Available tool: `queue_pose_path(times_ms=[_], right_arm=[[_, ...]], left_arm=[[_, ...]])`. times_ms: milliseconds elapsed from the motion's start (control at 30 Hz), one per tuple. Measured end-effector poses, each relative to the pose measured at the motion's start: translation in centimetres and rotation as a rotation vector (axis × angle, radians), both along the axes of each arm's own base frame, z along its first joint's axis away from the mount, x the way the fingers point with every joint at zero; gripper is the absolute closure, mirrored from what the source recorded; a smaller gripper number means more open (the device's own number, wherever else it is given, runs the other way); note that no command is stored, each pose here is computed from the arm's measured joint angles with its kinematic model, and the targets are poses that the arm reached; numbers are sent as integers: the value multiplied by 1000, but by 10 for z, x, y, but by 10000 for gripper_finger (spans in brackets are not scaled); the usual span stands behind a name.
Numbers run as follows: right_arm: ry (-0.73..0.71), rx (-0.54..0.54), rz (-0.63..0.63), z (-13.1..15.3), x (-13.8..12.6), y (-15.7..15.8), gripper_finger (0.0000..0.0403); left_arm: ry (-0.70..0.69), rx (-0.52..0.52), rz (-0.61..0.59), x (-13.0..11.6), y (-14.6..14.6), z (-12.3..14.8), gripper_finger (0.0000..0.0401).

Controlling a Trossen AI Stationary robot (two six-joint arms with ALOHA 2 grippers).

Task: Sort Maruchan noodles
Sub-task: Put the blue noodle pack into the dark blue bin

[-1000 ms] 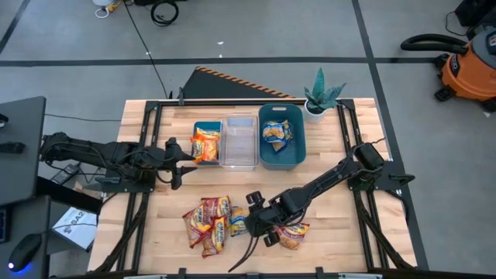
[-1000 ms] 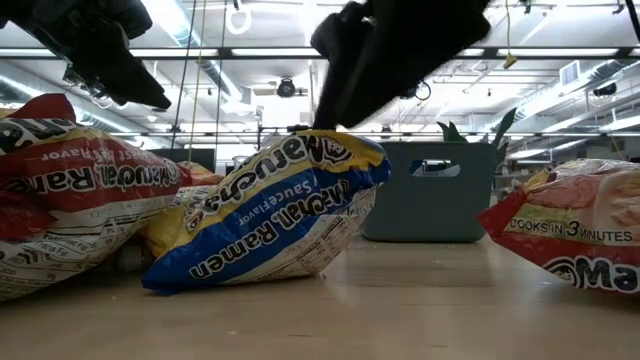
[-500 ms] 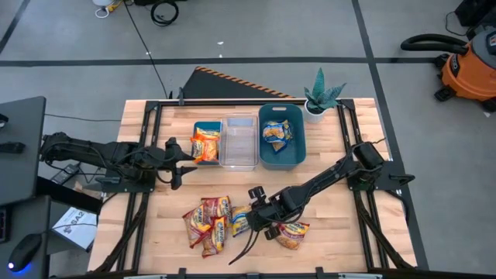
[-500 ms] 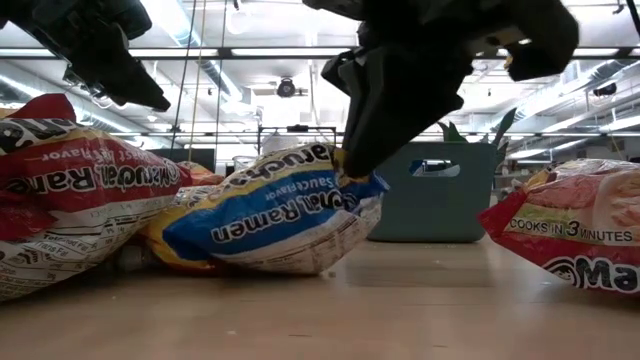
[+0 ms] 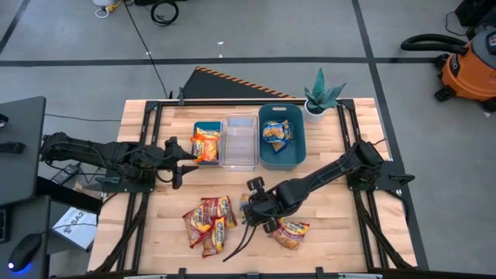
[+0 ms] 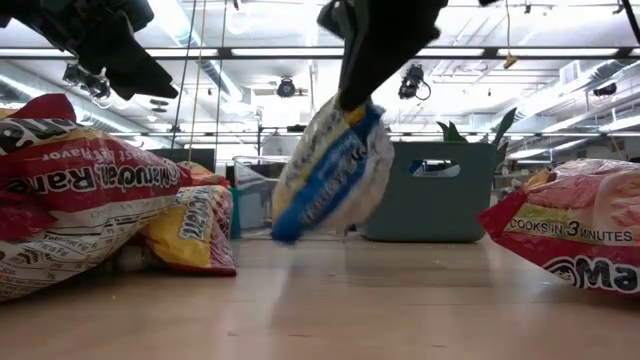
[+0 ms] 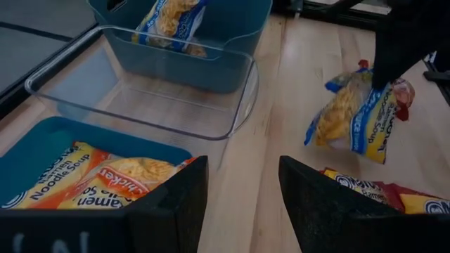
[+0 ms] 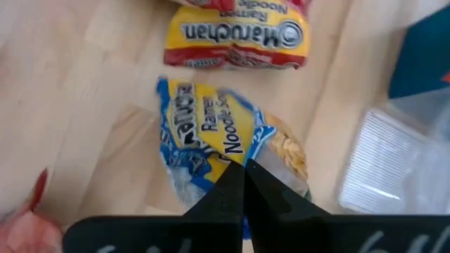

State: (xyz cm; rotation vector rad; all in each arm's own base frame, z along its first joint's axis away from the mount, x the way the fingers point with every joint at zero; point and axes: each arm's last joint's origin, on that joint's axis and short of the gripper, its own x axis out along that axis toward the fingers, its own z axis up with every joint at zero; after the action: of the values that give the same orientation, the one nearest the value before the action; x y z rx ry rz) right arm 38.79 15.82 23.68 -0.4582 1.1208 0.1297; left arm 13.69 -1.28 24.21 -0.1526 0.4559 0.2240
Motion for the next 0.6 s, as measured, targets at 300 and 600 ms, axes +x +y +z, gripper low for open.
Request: queue_pose_path(times_ms=[300,600], right_arm=[[40,-103,-70,33,-4,-13,396],[-60,-126,-157,86,-31,-37,395]], left_arm=[[5,1,0,0,0,0,221],[6,1,0,0,0,-1,221]])
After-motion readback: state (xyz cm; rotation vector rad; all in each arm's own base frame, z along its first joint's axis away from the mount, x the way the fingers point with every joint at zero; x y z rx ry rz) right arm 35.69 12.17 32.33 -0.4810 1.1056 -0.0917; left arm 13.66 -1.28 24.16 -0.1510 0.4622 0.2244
